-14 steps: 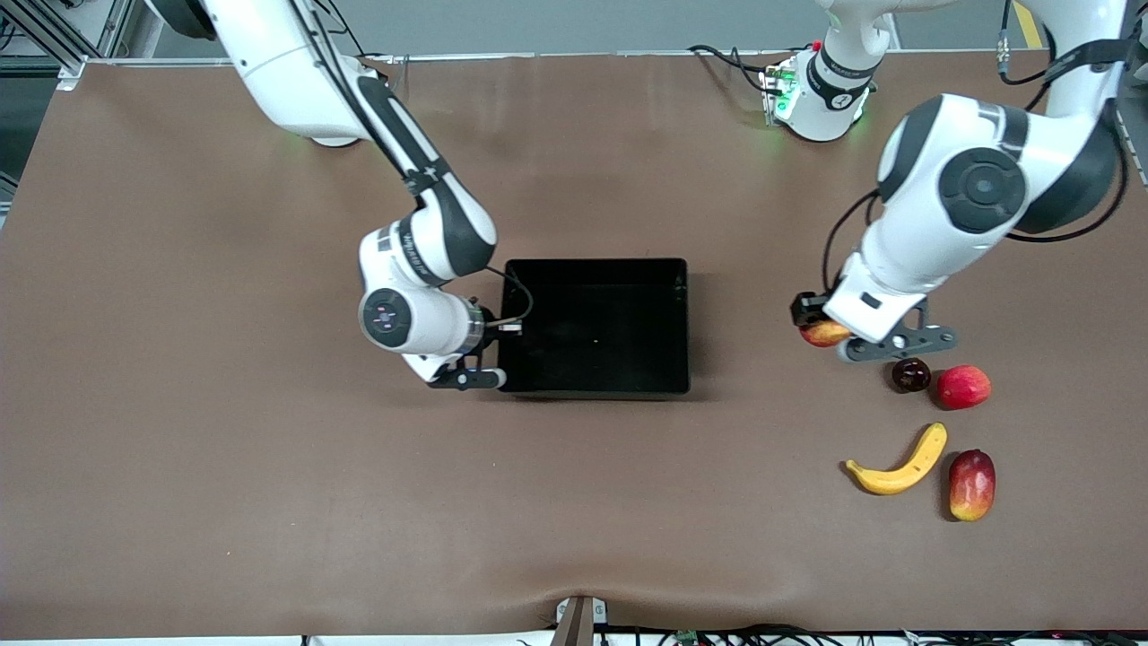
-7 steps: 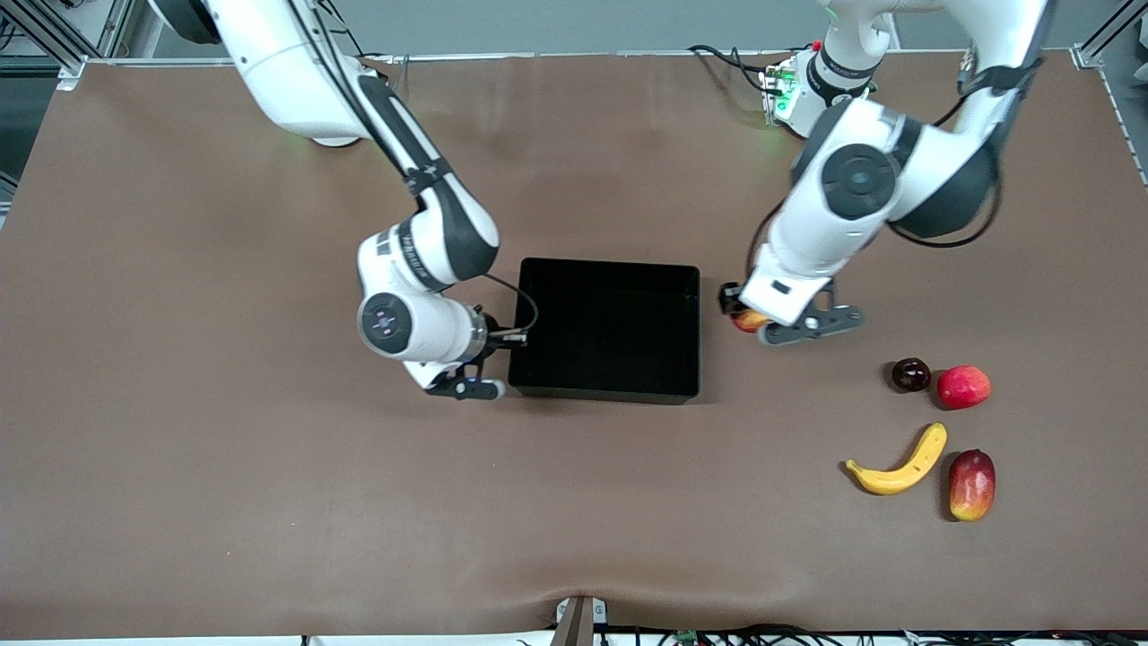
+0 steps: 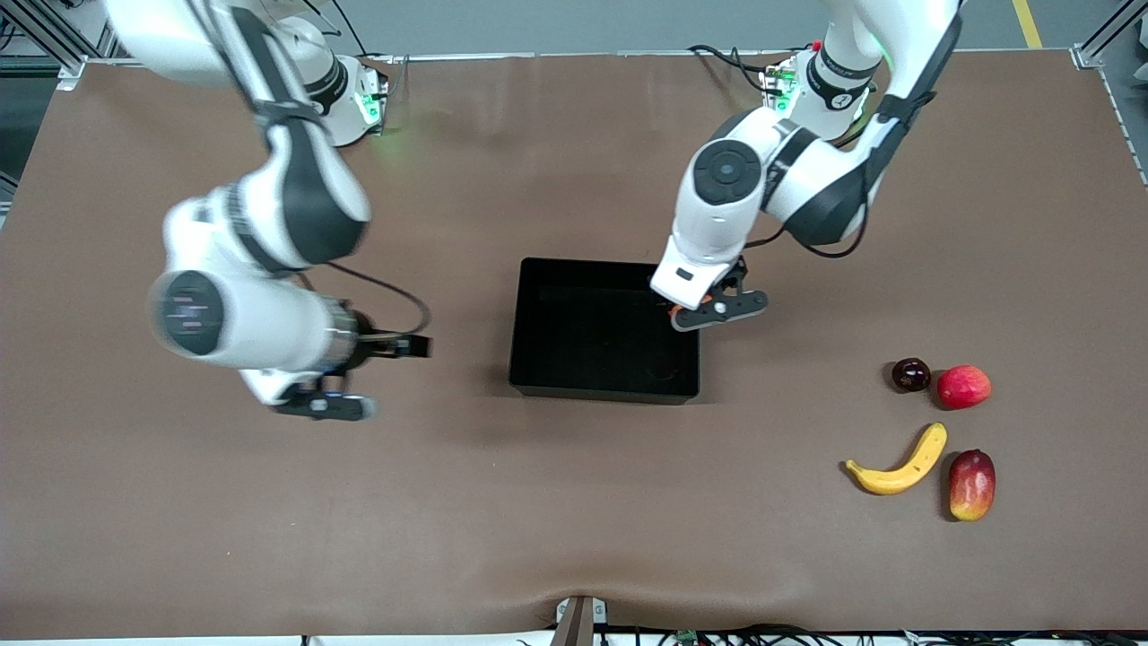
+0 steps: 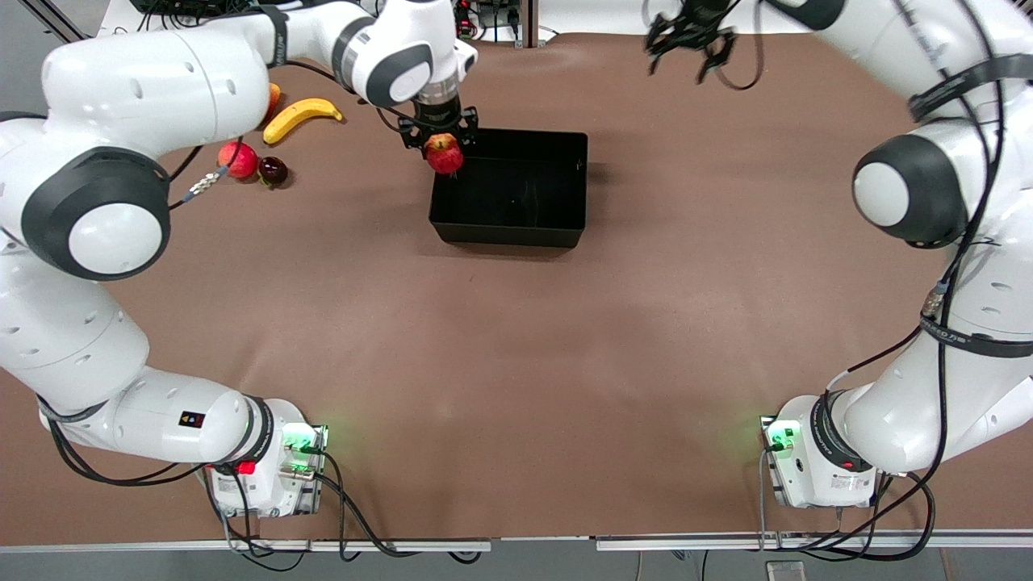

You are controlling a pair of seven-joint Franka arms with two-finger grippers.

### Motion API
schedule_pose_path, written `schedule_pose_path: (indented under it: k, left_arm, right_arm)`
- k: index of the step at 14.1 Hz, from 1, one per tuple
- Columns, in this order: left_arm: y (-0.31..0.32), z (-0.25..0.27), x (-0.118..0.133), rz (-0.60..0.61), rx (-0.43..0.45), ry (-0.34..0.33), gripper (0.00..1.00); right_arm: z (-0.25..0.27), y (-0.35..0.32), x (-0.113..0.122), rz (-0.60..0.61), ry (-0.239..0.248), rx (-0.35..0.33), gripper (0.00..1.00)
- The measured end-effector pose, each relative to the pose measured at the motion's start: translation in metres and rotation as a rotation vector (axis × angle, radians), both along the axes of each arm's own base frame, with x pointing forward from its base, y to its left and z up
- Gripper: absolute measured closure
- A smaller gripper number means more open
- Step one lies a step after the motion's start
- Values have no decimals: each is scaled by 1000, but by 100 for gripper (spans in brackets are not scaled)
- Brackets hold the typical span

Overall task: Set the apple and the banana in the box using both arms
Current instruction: 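Lower the apple into the black box and open the left gripper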

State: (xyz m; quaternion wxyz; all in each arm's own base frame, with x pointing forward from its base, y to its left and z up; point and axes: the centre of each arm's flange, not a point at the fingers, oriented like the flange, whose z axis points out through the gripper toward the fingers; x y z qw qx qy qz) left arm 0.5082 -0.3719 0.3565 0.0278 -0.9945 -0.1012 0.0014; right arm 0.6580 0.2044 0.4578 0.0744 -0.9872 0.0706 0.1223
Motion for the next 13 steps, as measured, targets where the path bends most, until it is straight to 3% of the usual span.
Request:
schedule_pose_path:
  k: [3, 6, 9, 13]
  left_arm:
    - [-20, -23, -3, -1, -14, 22, 27]
    - [-36, -51, -5, -14, -47, 34, 27]
    - [-50, -93, -8, -31, -80, 38, 27]
    - [-62, -140, -22, -40, -42, 58, 27]
  right_arm:
    - [58, -79, -3, -32, 69, -35, 0]
    - [92, -149, -12, -82, 89, -83, 0]
    - [129, -199, -26, -63, 36, -151, 0]
    - [205, -207, -69, -66, -76, -153, 0]
